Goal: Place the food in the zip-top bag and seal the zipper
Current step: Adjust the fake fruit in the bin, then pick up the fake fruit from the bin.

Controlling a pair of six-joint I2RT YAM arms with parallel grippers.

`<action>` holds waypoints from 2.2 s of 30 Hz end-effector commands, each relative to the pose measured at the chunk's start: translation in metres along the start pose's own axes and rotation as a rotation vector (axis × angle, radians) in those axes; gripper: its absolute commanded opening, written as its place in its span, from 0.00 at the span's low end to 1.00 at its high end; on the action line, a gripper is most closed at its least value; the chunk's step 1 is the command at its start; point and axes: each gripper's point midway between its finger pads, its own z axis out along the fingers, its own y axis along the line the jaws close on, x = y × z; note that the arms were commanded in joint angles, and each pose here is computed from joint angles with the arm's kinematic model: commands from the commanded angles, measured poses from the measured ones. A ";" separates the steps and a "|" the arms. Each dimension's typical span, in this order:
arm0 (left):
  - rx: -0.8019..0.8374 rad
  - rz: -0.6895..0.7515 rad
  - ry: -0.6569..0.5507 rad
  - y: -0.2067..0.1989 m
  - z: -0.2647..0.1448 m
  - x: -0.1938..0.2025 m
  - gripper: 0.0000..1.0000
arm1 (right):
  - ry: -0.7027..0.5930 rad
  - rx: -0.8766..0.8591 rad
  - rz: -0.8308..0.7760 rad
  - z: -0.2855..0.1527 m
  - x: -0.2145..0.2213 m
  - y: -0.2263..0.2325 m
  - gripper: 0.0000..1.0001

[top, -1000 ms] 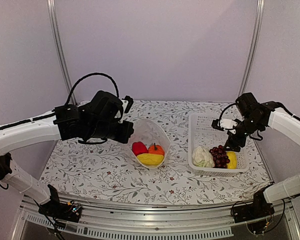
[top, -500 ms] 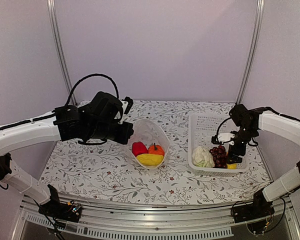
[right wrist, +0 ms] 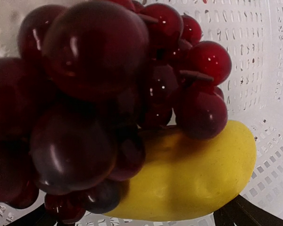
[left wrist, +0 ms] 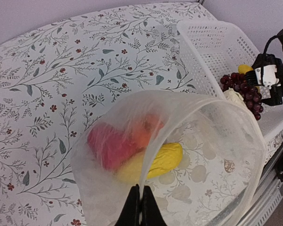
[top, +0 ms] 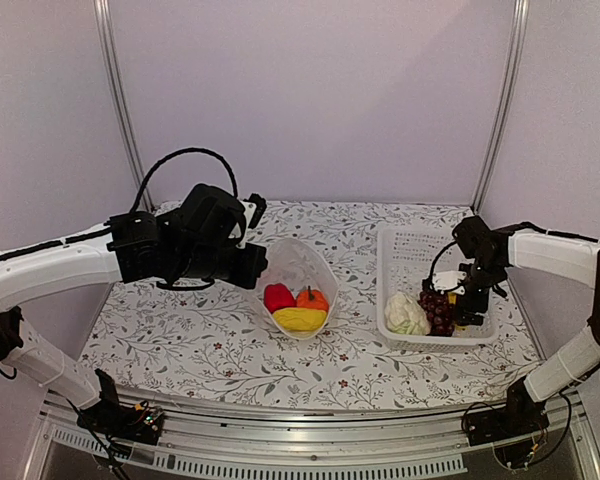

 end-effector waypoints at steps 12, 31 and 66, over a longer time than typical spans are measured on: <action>0.022 0.006 -0.019 -0.004 0.001 -0.013 0.00 | -0.081 0.327 0.152 -0.006 -0.034 -0.114 0.99; 0.012 0.019 0.002 -0.004 0.006 -0.014 0.00 | -0.263 0.172 0.516 -0.016 -0.060 -0.116 0.64; 0.002 0.009 0.014 -0.001 0.008 -0.008 0.00 | -0.079 0.013 0.707 0.048 -0.043 -0.113 0.62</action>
